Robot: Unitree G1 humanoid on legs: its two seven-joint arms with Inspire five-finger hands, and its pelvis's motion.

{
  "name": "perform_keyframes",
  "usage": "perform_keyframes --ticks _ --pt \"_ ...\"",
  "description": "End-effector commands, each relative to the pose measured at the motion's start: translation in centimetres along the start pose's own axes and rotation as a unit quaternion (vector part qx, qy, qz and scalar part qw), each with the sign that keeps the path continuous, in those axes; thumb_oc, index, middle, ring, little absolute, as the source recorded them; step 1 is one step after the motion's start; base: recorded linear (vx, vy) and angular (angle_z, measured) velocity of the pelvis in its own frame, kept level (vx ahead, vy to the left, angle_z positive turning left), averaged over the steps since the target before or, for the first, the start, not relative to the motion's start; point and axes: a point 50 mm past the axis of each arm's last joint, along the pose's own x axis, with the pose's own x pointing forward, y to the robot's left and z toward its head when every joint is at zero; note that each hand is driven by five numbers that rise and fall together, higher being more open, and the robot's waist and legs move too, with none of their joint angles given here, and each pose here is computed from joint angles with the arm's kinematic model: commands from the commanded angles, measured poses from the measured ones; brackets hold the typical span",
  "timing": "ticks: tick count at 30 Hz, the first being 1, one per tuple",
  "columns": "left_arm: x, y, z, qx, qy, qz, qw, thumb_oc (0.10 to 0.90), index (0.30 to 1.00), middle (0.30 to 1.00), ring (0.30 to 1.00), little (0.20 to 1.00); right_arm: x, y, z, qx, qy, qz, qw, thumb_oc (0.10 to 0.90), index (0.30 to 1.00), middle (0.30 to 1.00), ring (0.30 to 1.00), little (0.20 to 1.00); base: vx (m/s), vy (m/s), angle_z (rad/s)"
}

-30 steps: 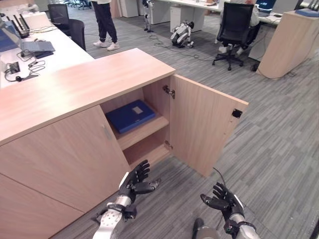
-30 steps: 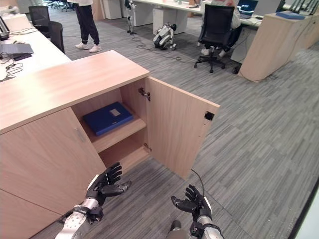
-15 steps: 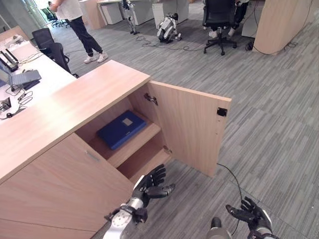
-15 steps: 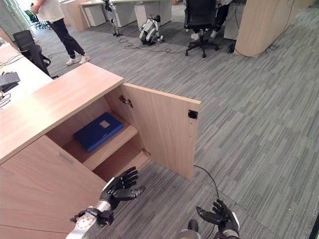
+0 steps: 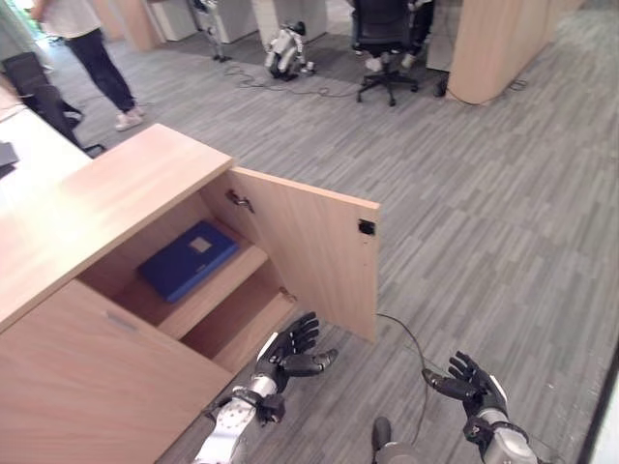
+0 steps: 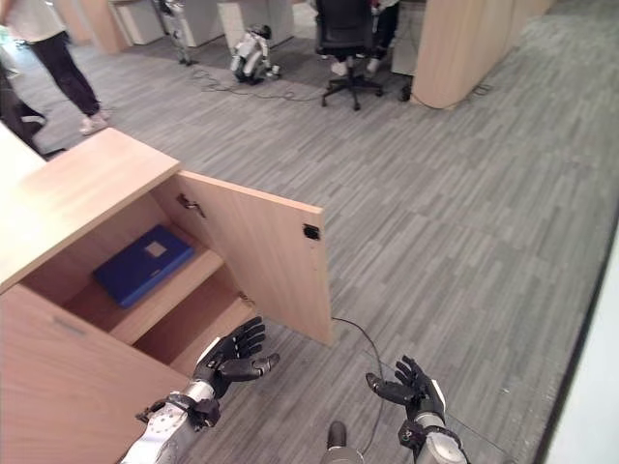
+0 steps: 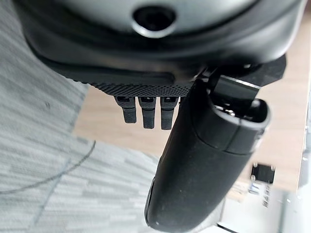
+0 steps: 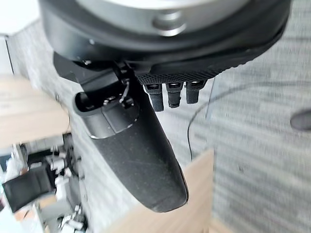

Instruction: Put the empty folder in the office cabinet

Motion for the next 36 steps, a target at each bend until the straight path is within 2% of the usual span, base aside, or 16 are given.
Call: perform_keyframes --ticks 1,16,26,36 --pt "-0.1 0.7 3.0 0.016 -0.075 -0.003 0.997 0.8 0.9 0.9 0.9 0.9 0.3 0.4 2.8 0.011 -0.074 0.02 0.997 0.8 0.9 0.9 0.9 0.9 0.07 0.028 -0.67" --pt "-1.2 2.8 1.4 0.015 -0.041 0.04 0.998 0.8 0.9 0.9 0.9 0.9 0.5 2.3 2.0 0.031 -0.058 0.044 0.997 0.8 0.9 0.9 0.9 0.9 0.07 0.063 -0.09" --pt "-1.8 3.2 0.7 0.024 -0.023 0.038 0.999 0.8 0.9 0.9 0.9 0.9 1.1 2.6 3.8 0.029 -0.087 0.045 0.995 0.8 0.9 0.9 0.9 0.9 0.02 0.04 -0.03" --pt "-1.3 3.4 1.0 0.067 -0.007 0.009 0.998 0.8 0.9 0.9 0.9 0.9 3.1 1.9 16.6 -0.069 -0.245 0.031 0.967 0.8 0.9 0.9 0.9 0.9 0.01 0.006 0.16"
